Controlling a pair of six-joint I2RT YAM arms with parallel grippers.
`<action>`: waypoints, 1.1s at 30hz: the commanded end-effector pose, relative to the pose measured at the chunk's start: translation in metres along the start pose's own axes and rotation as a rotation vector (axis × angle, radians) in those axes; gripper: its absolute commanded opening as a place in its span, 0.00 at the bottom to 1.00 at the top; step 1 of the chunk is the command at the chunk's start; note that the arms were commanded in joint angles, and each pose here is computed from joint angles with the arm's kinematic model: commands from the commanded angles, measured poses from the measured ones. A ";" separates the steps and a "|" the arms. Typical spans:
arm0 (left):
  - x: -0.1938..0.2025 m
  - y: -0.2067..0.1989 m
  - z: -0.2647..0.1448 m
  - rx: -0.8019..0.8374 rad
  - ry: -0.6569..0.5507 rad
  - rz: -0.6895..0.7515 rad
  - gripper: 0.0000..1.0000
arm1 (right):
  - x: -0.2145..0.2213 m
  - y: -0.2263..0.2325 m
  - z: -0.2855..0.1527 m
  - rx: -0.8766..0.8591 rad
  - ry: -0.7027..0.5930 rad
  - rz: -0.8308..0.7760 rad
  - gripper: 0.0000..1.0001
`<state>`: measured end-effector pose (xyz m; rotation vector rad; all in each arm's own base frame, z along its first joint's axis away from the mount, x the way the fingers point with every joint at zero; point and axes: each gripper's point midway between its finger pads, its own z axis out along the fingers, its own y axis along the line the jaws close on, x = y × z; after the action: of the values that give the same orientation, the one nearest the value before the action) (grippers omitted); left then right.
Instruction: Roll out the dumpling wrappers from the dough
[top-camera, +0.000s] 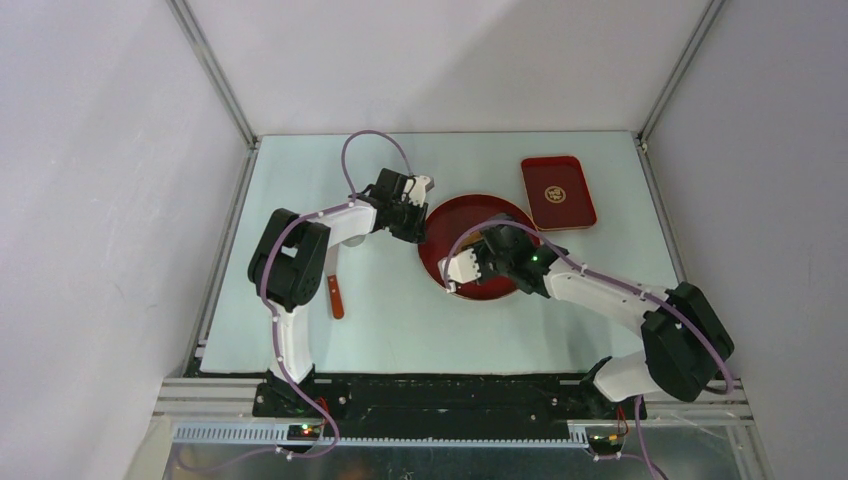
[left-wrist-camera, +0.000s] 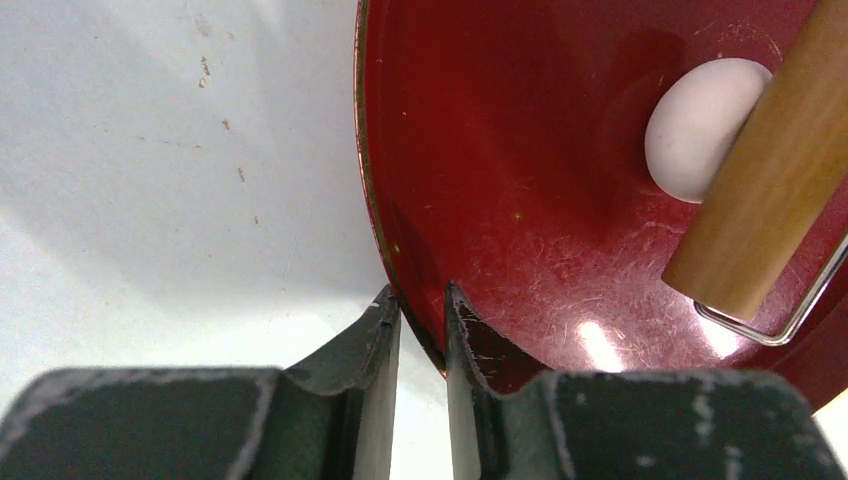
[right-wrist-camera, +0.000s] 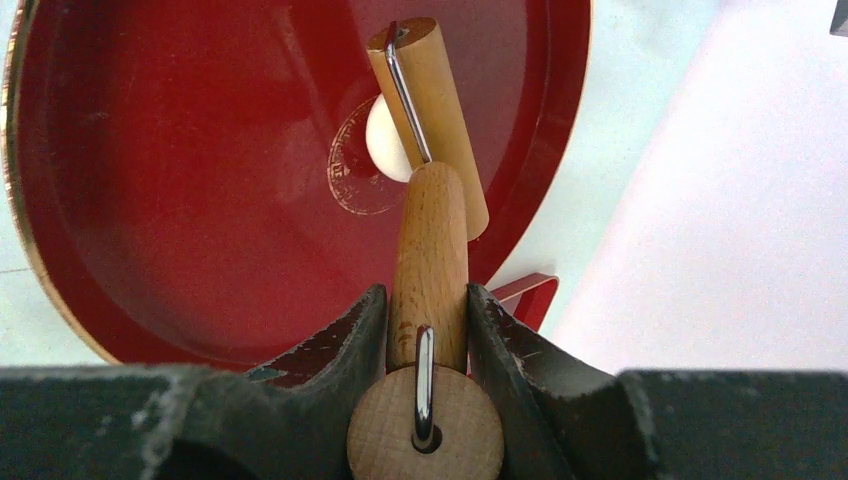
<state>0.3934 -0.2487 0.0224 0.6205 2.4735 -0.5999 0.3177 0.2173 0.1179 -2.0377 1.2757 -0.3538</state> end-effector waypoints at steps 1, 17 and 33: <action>0.001 0.008 0.004 -0.029 0.006 0.008 0.25 | -0.008 0.007 0.014 -0.022 -0.038 -0.006 0.00; 0.002 0.007 0.003 -0.022 0.006 0.008 0.25 | -0.001 0.042 0.031 -0.117 -0.023 -0.001 0.00; 0.002 0.007 0.004 -0.023 0.006 0.010 0.25 | 0.020 0.083 0.009 -0.186 0.007 -0.008 0.00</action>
<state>0.3933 -0.2488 0.0224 0.6208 2.4734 -0.6008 0.3190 0.2170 0.1045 -1.9912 1.2114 -0.3691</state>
